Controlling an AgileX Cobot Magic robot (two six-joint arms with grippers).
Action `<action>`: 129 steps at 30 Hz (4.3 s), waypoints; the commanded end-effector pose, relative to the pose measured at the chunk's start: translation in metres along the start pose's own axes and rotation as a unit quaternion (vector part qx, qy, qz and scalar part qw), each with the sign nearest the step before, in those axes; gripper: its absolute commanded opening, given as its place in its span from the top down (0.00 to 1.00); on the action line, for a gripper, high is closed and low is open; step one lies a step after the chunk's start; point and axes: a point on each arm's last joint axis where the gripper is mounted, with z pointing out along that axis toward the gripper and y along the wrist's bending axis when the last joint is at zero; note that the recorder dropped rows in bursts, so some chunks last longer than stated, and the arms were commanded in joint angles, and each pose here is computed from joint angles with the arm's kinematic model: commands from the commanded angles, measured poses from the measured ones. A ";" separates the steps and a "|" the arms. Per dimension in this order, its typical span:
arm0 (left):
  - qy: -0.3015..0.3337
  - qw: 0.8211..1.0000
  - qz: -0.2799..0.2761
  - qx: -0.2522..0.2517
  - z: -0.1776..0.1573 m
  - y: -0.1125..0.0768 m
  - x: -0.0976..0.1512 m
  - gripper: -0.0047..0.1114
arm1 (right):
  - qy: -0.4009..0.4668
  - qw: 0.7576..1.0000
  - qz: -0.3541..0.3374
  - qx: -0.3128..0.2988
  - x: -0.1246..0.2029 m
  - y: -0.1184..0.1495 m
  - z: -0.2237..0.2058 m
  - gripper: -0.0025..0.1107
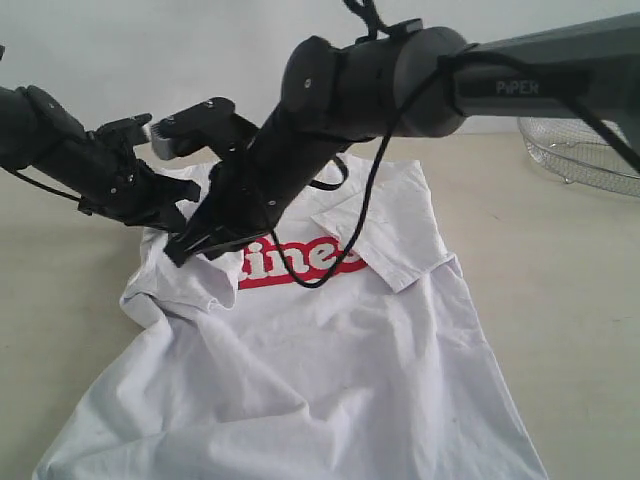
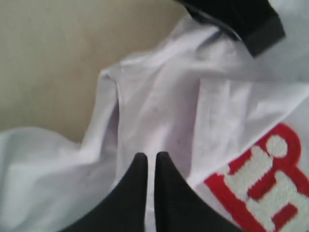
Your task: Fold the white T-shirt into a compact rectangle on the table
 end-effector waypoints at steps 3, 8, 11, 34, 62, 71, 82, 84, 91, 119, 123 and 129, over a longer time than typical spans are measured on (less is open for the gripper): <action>0.044 0.998 -0.001 -0.034 0.004 0.014 0.009 0.92 | -0.050 0.998 -0.013 0.023 -0.010 0.014 0.015 0.98; 0.062 0.998 -0.002 -0.024 0.003 0.012 0.013 0.92 | -0.031 0.999 0.013 0.027 0.003 0.004 0.047 0.98; 0.063 0.998 -0.002 -0.024 0.003 0.012 0.013 0.92 | -0.022 0.999 0.012 0.020 0.002 0.002 0.057 0.98; 0.061 0.997 0.012 -0.039 -0.015 0.022 0.008 0.92 | 0.099 0.926 0.048 0.361 -0.010 -0.058 0.014 0.98; -0.043 0.999 -0.006 0.025 0.006 0.051 -0.053 0.92 | 0.137 0.946 0.143 0.257 0.052 -0.194 -0.051 0.98; -0.119 0.983 0.108 0.087 -0.119 -0.005 -0.106 0.92 | 0.165 0.918 0.203 0.299 0.059 -0.205 -0.127 0.98; -0.016 0.994 -0.005 0.110 -0.209 0.019 -0.035 0.92 | 0.142 0.879 0.408 0.200 0.182 -0.166 -0.208 0.98; 0.015 0.993 -0.006 0.113 -0.209 0.012 -0.006 0.92 | 0.152 0.874 0.422 0.186 0.202 -0.143 -0.208 0.98; 0.060 0.990 -0.106 0.063 -0.178 0.007 0.101 0.92 | 0.193 0.874 0.436 0.097 0.242 -0.073 -0.183 0.98; 0.194 0.964 -0.149 0.100 -0.144 -0.022 0.188 0.92 | 0.210 0.825 0.525 -0.010 0.311 0.016 -0.126 0.50; 0.197 0.964 -0.149 0.102 -0.144 -0.022 0.188 0.92 | 0.209 0.825 0.525 -0.023 0.311 0.015 -0.120 0.50; 0.196 0.964 -0.148 0.104 -0.145 -0.023 0.187 0.92 | 0.245 0.814 0.526 -0.015 0.326 0.009 -0.104 0.68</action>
